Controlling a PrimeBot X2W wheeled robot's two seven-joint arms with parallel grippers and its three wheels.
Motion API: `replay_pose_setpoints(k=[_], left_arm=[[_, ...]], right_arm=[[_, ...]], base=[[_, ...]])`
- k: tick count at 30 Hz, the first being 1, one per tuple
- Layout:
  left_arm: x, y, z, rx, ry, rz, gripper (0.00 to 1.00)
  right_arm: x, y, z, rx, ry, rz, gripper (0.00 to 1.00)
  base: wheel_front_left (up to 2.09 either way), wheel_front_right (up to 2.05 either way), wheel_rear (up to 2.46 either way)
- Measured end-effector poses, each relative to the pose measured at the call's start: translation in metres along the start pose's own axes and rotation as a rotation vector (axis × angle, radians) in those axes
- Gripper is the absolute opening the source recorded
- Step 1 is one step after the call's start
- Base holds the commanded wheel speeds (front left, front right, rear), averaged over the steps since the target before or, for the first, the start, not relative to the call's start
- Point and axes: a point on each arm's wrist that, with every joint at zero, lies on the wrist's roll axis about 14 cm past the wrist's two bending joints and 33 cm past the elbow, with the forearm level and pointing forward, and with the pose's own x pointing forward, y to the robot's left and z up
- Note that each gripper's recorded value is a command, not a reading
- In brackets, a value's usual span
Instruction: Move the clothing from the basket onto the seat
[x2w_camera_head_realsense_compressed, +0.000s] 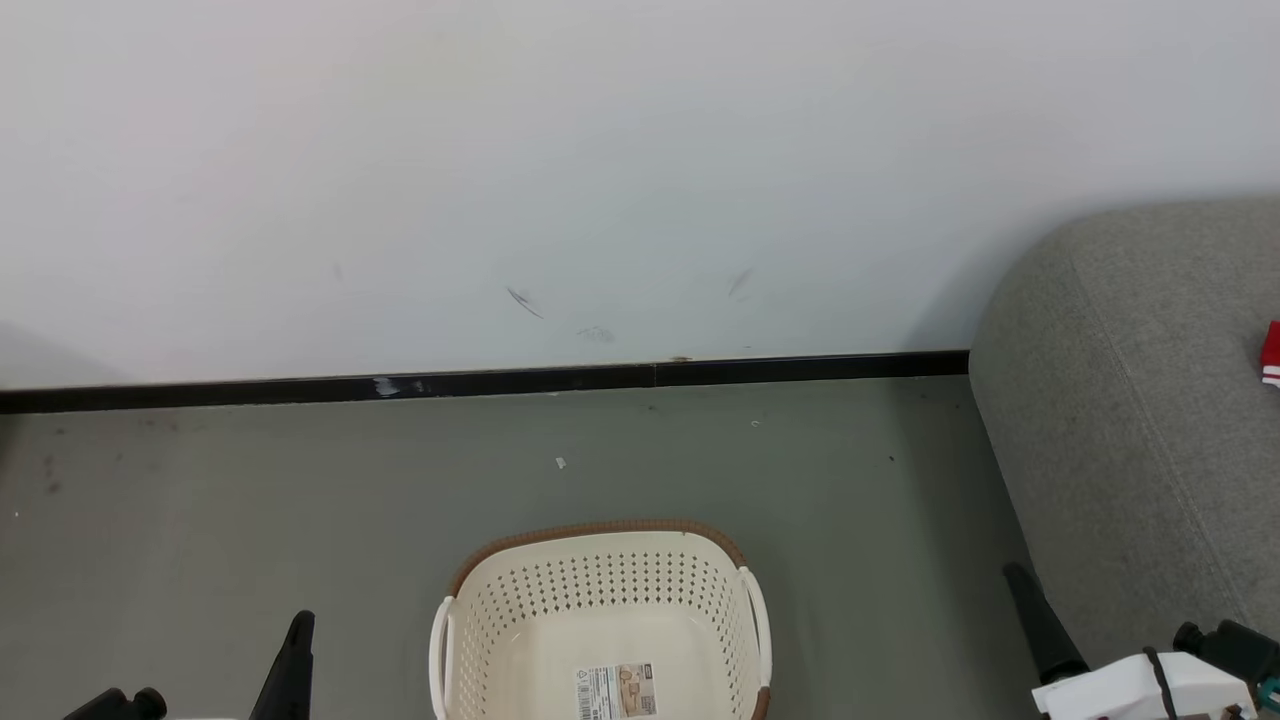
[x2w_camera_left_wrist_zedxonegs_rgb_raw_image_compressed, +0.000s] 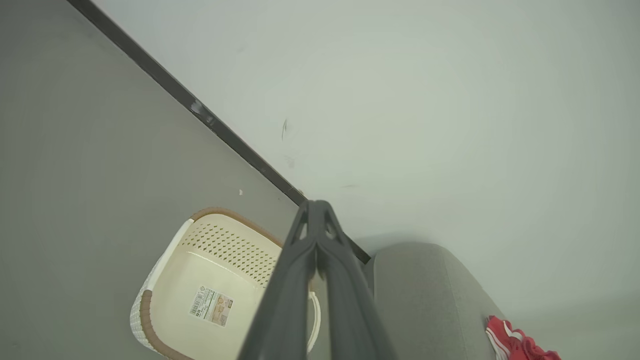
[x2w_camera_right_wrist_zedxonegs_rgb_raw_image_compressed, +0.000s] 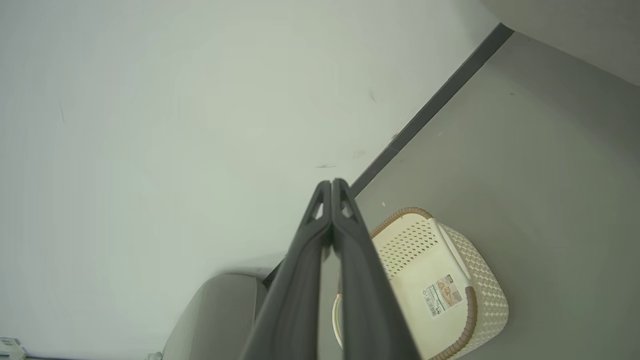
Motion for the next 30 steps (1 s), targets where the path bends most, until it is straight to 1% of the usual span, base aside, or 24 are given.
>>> replay_pose_setpoints(k=[24, 30], left_arm=[[0.014, -0.005, 0.004, -0.301, 0.011, -0.037, 0.00], [0.018, -0.009, 0.007, -0.376, 0.004, -0.056, 0.00]], right_arm=[[0.006, -0.004, 0.020, 0.333, -0.033, -0.014, 0.00], [0.010, -0.001, 0.026, 0.420, -0.046, 0.000, 0.00]], base=[[0.00, 0.00, 0.00], [0.00, 0.00, 0.00]])
